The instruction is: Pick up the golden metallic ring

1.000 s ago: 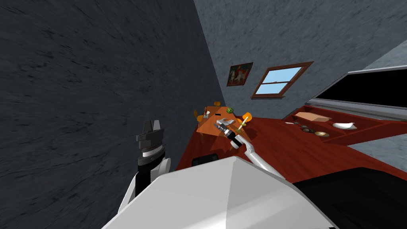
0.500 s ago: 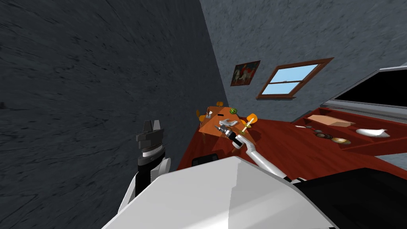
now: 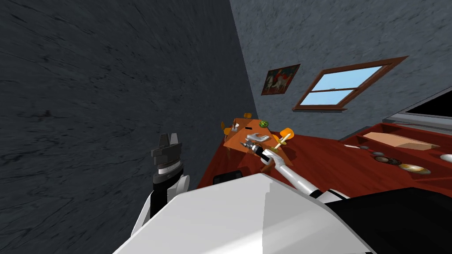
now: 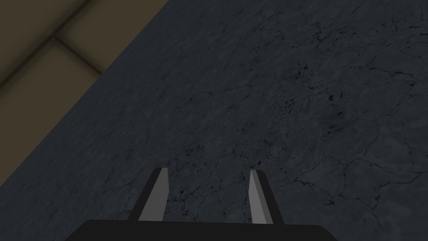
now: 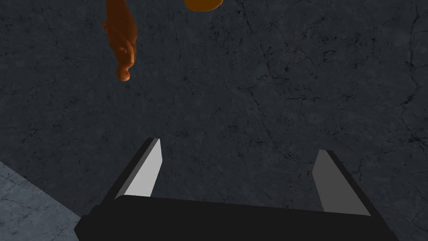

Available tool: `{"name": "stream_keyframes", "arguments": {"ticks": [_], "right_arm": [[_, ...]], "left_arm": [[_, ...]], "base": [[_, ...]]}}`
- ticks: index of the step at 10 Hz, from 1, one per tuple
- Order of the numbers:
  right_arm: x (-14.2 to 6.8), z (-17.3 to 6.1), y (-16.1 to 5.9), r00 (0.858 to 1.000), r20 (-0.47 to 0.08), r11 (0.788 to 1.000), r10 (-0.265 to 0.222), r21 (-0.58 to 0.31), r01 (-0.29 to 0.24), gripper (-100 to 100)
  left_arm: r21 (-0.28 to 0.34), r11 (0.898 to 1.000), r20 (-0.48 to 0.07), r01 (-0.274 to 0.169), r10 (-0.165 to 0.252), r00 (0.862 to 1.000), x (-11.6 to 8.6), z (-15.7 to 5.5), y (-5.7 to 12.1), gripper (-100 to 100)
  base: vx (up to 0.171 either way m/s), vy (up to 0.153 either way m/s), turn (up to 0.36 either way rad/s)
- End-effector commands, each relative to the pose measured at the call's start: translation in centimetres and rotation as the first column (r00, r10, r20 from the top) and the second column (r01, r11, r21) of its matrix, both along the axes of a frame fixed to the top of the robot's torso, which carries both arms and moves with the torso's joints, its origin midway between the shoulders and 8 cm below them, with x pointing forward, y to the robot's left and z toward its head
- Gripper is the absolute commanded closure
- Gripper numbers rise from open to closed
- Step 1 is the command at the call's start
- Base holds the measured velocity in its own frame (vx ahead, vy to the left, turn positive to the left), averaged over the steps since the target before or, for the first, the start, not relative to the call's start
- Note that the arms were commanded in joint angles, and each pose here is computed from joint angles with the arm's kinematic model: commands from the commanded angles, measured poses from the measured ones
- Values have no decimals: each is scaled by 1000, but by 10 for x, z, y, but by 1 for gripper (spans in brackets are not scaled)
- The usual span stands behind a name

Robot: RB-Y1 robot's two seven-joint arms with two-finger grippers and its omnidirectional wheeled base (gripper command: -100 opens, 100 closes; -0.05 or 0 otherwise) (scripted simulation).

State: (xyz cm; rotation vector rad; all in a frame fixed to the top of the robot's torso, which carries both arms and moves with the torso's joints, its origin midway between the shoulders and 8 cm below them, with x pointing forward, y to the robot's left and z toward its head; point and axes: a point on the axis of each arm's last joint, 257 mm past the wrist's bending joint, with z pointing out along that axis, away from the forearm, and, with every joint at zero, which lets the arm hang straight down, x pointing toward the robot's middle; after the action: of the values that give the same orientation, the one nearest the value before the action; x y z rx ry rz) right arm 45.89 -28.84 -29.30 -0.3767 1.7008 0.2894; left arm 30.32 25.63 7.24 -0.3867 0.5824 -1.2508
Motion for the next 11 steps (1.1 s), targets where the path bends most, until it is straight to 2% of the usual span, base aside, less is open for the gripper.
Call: {"name": "stream_keyframes", "arguments": {"ticks": [1,2,3,4,6,7,8,9,10,11], "right_arm": [[-7,-28,-18,999,-48,993,7,-116,-13,-100],[-10,-37,-26,998,-67,992,-8,-122,0,-100],[-16,-55,-41,995,-102,981,-7,-196,-14,-100],[-17,-59,-44,994,-110,980,-13,-199,-9,-100],[-38,-101,-83,980,-199,941,-30,-337,-39,-100],[-50,-118,-104,970,-241,914,-39,-402,-63,-100],[-52,-121,-107,968,-246,913,-45,-404,-60,-100],[-66,-138,-128,955,-290,883,-58,-462,-86,-100],[-67,-139,-130,954,-292,882,-61,-463,-85,-100],[-78,-149,-143,945,-322,853,-60,-509,-119,-100]], "left_arm": [[0,1000,0,0,0,1000,0,0,0,0],[0,1000,0,0,0,1000,0,0,0,0],[0,1000,0,0,0,1000,0,0,0,0],[0,1000,0,0,0,1000,0,0,0,0],[0,1000,0,0,0,1000,0,0,0,0],[0,1000,0,0,0,1000,0,0,0,0],[0,1000,0,0,0,1000,0,0,0,0],[0,1000,0,0,0,1000,0,0,0,0],[0,1000,0,0,0,1000,0,0,0,0],[0,1000,0,0,0,1000,0,0,0,0]], "base": [[55,37,187],[45,22,77],[42,17,125],[31,3,62],[45,-1,121],[84,-1,145],[65,-3,34],[50,-7,81],[35,-15,38],[39,-17,82]]}}
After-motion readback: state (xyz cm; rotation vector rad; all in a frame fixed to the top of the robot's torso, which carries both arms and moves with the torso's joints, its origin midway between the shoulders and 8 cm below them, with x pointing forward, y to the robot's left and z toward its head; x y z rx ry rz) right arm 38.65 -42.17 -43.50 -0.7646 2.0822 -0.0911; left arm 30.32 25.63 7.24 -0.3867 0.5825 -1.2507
